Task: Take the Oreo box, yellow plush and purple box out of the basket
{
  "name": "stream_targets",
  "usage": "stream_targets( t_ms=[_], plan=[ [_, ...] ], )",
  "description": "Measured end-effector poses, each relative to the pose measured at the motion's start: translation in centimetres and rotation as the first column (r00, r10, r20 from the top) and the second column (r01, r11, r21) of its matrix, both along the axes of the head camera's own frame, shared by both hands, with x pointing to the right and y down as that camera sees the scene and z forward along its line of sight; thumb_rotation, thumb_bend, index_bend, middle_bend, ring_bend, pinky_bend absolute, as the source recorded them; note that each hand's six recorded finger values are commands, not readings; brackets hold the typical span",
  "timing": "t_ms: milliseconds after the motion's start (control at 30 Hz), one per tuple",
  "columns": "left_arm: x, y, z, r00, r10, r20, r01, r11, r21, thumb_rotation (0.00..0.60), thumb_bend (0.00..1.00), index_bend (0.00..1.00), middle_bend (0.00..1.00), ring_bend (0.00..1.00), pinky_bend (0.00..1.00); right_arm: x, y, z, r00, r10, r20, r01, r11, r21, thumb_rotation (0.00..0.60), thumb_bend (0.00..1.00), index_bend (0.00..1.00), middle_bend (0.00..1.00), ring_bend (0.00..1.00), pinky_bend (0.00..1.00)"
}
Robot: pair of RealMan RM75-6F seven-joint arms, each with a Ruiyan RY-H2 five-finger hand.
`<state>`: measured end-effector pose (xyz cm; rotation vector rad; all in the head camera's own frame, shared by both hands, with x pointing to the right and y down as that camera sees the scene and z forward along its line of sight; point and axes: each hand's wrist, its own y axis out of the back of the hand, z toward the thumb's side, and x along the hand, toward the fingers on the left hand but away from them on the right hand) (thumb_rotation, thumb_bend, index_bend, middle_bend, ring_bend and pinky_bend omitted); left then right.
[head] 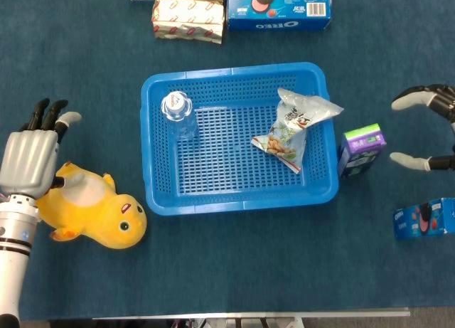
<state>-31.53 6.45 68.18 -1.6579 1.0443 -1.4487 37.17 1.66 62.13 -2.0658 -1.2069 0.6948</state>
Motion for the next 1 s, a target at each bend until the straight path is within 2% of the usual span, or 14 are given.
stream_targets(
  t_ms=[367,633,867,1000],
  plan=[
    [-0.2,-0.1,-0.3,1.000,-0.007,-0.006,0.007,1.000,0.014,0.600,0.00,0.22,0.12,0.04,0.33,0.5,0.2,-1.0,1.000,0.008,-0.024,-0.007,1.000,0.030,0.600,0.00,0.38,0.39,0.36,0.31],
    [-0.8,-0.3,-1.1,1.000,-0.024,-0.015,0.025,0.998,0.056,0.600,0.00,0.25,0.15,0.04,0.33,1.4,1.0,-1.4,0.987,0.001,-0.160,0.007,0.999,0.048,0.600,0.00,0.38,0.39,0.36,0.31],
    [-1.5,-0.6,-2.6,0.999,-0.035,-0.029,0.038,0.990,0.136,0.600,0.00,0.29,0.20,0.08,0.33,2.9,1.7,-2.2,0.942,0.021,-0.334,0.009,0.996,0.089,0.600,0.00,0.38,0.39,0.36,0.31],
    [-2.1,-0.6,-3.4,0.999,-0.037,-0.036,0.043,0.983,0.179,0.600,0.00,0.32,0.23,0.09,0.33,4.1,2.3,-2.7,0.897,0.046,-0.440,0.008,0.993,0.119,0.600,0.00,0.38,0.39,0.36,0.31]
  ],
)
